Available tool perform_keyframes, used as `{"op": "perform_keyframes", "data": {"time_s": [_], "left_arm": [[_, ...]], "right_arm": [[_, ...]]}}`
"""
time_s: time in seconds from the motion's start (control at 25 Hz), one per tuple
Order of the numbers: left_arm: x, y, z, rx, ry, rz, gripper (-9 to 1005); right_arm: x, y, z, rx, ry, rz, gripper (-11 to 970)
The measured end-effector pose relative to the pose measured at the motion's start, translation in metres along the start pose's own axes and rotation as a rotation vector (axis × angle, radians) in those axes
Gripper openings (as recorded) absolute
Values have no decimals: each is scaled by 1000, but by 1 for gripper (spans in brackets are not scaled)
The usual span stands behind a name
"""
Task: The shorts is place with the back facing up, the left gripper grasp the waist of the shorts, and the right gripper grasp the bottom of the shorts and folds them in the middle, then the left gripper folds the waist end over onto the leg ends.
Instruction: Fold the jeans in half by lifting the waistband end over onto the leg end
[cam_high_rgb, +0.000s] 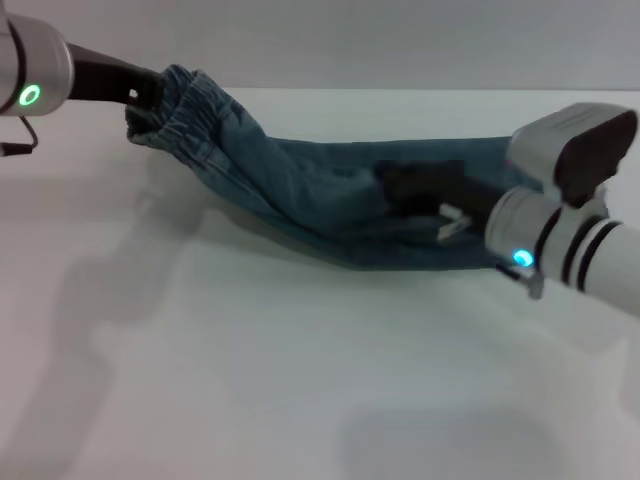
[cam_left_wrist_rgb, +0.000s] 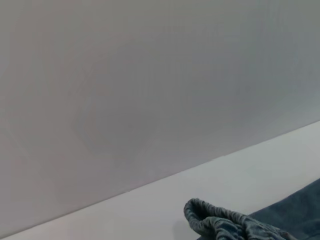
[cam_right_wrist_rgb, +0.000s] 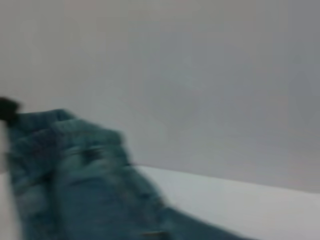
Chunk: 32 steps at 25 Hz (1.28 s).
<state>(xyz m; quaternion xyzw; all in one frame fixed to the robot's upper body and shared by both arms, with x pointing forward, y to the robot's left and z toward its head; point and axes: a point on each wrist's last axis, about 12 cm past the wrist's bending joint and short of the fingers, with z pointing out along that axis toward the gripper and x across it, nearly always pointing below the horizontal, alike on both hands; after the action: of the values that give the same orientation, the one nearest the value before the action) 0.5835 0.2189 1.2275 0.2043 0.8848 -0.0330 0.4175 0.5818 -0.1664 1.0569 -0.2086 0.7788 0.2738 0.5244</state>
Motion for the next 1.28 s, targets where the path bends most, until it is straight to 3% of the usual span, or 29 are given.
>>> {"op": "perform_keyframes", "data": {"time_s": [0.16,0.28,0.56,0.64,1.0,1.28], "left_arm": [[0,0,-6,-1,-10,5,5],[-1,0,-8,-2,-13,9,5],[-7,-8,-13,10,-39,36,5],[-12,-17,-18,26,-66,57,6],[-25,-38,-32,82,-136,90,6],[-30,-54,-41,128,-177,116,5]], "right_arm": [[-6,-24,-4,99,-9,-7,-1],[-7,-28,-7,120,-17,-1,-1],[5,-7,-6,64,-1,18,0],[8,0,-4,42,8,14,1],[9,1,-2,48,19,10,6],[1,21,13,-31,28,-29,10]]}}
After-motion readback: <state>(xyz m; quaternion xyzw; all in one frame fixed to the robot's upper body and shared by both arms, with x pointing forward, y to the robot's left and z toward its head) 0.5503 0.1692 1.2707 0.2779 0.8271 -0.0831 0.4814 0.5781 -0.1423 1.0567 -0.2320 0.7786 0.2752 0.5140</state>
